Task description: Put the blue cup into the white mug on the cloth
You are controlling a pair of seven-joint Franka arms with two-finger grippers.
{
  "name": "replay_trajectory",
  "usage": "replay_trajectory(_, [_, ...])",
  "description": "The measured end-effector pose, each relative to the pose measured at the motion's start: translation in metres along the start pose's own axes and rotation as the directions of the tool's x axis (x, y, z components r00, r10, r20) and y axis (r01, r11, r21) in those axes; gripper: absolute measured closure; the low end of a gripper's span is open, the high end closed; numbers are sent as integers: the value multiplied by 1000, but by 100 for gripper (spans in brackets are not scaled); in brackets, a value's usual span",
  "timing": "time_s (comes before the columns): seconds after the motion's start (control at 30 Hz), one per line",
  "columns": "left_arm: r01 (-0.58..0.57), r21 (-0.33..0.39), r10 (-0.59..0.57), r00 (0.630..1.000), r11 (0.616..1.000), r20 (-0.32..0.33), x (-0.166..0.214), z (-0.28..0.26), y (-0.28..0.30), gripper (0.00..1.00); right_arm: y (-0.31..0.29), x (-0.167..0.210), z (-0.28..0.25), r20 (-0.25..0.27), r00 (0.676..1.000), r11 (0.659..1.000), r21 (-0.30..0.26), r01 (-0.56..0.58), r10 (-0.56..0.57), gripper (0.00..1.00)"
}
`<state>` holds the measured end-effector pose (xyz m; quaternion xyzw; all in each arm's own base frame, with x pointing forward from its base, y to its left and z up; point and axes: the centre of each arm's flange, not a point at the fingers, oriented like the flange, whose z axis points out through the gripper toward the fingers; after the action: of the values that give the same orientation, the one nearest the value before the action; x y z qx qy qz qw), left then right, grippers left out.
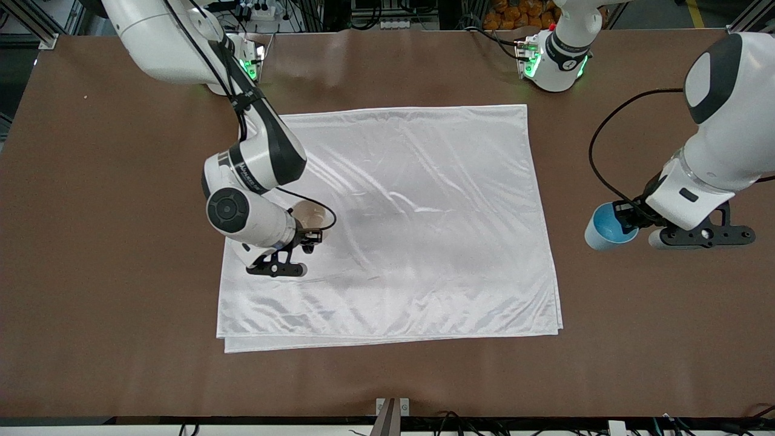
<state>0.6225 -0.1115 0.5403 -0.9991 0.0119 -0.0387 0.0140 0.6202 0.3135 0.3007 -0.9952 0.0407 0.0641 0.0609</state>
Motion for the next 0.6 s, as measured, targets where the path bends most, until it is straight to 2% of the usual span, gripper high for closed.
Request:
replay_trajectory(0.4, [-27, 10, 26, 998, 1000, 63, -17, -12, 16, 96, -50, -15, 14, -3, 998, 998, 3, -61, 61, 81])
replay_trajectory(0.6, [-36, -23, 38, 996, 999, 82, -26, -20, 33, 96, -71, -24, 26, -23, 996, 996, 17, -83, 84, 81])
